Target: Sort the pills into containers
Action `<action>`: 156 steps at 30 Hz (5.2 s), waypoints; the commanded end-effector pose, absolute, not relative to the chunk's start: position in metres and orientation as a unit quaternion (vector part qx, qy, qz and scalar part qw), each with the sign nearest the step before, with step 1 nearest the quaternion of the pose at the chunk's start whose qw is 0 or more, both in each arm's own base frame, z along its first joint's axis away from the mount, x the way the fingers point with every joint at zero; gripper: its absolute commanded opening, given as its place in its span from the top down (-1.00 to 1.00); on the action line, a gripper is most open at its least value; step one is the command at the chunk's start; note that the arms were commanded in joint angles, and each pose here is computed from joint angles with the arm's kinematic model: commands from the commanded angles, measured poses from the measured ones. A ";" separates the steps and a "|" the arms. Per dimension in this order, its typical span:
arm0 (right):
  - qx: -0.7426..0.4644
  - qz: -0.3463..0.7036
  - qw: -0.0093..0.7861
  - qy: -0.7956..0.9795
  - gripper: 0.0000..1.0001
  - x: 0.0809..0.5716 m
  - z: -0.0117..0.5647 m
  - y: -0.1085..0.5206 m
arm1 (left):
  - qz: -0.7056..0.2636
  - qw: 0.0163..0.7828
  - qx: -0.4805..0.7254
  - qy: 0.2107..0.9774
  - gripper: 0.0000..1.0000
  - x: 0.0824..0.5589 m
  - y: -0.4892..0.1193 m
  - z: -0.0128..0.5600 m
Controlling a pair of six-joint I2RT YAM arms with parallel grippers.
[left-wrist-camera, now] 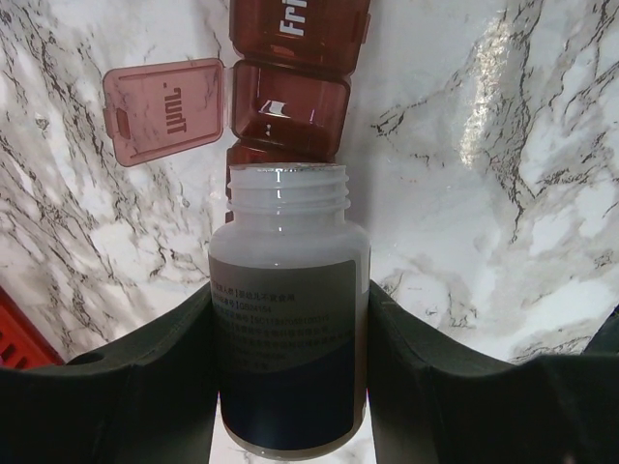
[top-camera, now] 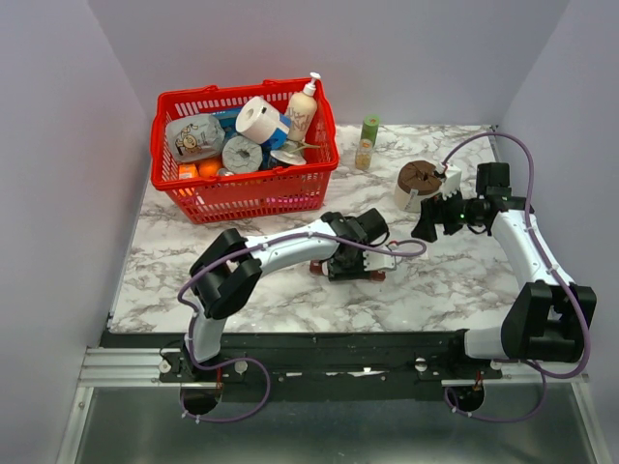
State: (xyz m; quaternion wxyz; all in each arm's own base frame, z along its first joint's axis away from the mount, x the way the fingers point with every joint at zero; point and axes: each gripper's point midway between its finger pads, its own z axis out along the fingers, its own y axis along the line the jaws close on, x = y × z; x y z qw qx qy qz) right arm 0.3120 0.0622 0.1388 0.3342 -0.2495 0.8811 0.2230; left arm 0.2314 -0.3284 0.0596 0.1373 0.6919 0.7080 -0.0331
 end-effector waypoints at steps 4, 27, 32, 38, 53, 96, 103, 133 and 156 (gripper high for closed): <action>-0.254 0.236 0.340 0.874 -1.00 0.308 0.147 0.065 | 0.014 0.151 0.703 0.695 1.00 0.241 -0.333 0.068; -0.252 0.242 0.337 0.874 -1.00 0.307 0.146 0.065 | 0.064 0.153 0.719 0.675 1.00 0.241 -0.333 0.062; -0.251 0.243 0.336 0.875 -1.00 0.306 0.145 0.065 | 0.079 0.158 0.725 0.666 1.00 0.241 -0.332 0.064; -0.251 0.242 0.336 0.875 -1.00 0.307 0.145 0.065 | 0.085 0.161 0.734 0.655 1.00 0.237 -0.337 0.065; -0.249 0.244 0.335 0.875 -1.00 0.306 0.145 0.064 | 0.117 0.149 0.760 0.621 1.00 0.233 -0.338 0.059; -0.246 0.254 0.330 0.875 -1.00 0.305 0.144 0.064 | 0.118 0.179 0.742 0.635 1.00 0.243 -0.336 0.073; -0.246 0.255 0.331 0.875 -1.00 0.304 0.144 0.064 | 0.085 0.204 0.722 0.656 1.00 0.242 -0.337 0.068; -0.248 0.255 0.330 0.874 -1.00 0.304 0.142 0.065 | -0.111 0.409 0.607 0.672 1.00 0.245 -0.346 0.094; -0.393 0.276 0.492 0.726 -1.00 0.293 0.205 0.099 | -0.512 0.721 0.302 0.355 1.00 0.152 -0.307 0.320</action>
